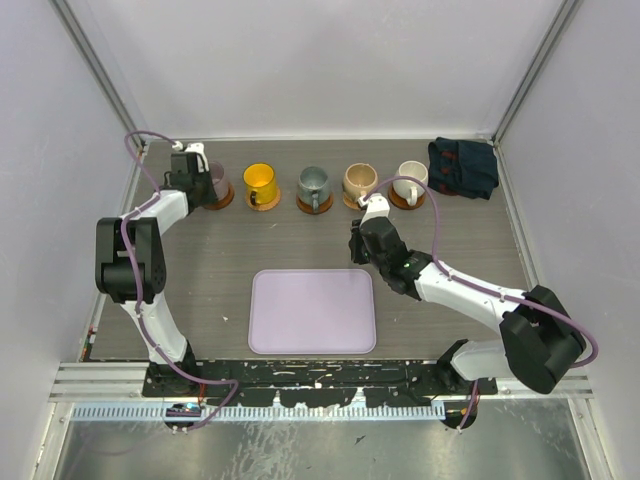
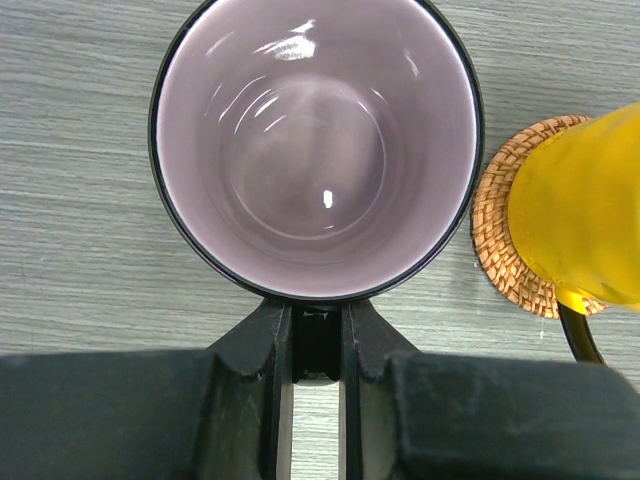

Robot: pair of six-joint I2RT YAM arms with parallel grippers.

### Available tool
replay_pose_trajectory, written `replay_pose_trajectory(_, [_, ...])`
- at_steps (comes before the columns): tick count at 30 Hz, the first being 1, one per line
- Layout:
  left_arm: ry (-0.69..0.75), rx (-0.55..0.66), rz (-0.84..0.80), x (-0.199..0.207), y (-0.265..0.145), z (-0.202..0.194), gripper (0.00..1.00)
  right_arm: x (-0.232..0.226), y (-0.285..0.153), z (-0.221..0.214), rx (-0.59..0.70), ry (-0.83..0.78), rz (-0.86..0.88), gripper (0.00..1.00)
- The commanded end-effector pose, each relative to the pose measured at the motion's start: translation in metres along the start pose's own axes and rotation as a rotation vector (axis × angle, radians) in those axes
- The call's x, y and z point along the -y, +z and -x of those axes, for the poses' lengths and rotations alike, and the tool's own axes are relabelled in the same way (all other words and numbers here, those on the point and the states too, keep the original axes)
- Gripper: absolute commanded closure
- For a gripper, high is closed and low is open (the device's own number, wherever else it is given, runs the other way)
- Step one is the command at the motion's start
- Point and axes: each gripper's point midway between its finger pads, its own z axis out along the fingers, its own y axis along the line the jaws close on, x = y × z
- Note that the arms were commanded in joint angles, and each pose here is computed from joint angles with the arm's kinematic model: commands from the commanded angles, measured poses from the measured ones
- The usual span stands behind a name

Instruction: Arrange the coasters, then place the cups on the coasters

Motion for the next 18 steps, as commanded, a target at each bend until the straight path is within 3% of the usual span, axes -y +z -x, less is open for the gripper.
replay_pose_trajectory(1, [-0.021,0.096,-0.01,0.001,-0.005,0.023,1.0,-0.009,-0.001,0.022,0.065,0.034,0.028,0.76])
replay_pose_trajectory(18, [-0.046,0.065,0.0,0.0,-0.018,0.011,1.0,-0.011,-0.002,0.023,0.07,0.047,0.041,0.77])
